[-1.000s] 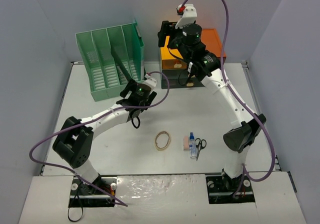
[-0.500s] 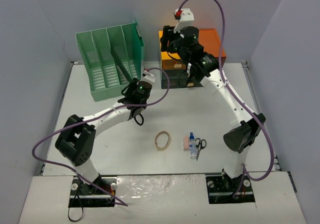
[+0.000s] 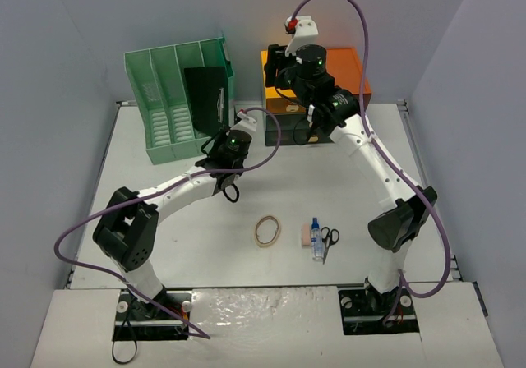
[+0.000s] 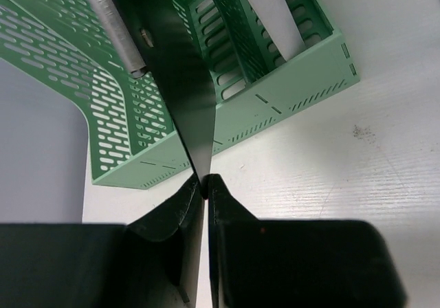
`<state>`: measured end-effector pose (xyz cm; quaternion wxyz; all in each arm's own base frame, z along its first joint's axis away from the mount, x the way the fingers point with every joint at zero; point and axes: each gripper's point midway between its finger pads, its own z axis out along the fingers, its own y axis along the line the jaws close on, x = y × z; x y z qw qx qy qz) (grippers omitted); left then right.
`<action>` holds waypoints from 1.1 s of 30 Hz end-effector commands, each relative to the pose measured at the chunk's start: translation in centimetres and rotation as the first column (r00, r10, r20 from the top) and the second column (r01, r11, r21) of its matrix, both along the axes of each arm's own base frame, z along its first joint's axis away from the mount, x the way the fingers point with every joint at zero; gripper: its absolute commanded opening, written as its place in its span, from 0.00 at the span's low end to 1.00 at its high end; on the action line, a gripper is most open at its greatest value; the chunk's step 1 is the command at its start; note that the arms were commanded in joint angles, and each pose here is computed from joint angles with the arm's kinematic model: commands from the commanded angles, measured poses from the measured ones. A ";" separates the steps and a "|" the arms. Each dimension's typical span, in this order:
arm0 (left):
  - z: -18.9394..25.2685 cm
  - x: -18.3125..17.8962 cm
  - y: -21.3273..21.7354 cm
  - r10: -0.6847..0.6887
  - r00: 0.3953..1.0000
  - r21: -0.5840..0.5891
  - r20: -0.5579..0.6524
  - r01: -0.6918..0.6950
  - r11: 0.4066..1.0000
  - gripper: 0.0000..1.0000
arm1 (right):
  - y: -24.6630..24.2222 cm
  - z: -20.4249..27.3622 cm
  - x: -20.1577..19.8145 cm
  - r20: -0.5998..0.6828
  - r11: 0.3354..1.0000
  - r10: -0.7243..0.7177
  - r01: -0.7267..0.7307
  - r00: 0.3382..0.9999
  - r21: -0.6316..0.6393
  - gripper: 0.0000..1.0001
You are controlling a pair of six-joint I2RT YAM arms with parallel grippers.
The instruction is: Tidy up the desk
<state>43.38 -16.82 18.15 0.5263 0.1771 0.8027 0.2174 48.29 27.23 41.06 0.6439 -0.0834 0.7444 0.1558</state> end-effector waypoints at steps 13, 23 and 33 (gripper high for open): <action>10.5 2.5 0.9 0.121 0.963 -0.166 0.242 -0.082 0.983 0.00 | -0.6 5.6 -2.5 0.131 1.000 0.002 -0.006 0.991 0.029 0.53; 10.2 1.1 1.6 0.177 0.957 -0.261 0.228 -0.115 0.958 0.00 | -0.8 5.8 -3.1 0.139 1.000 0.003 -0.005 0.990 0.013 0.53; 10.7 0.4 1.4 0.201 0.955 -0.330 0.218 -0.121 0.936 0.00 | -0.8 5.9 -3.7 0.141 1.000 0.004 -0.004 0.990 0.005 0.53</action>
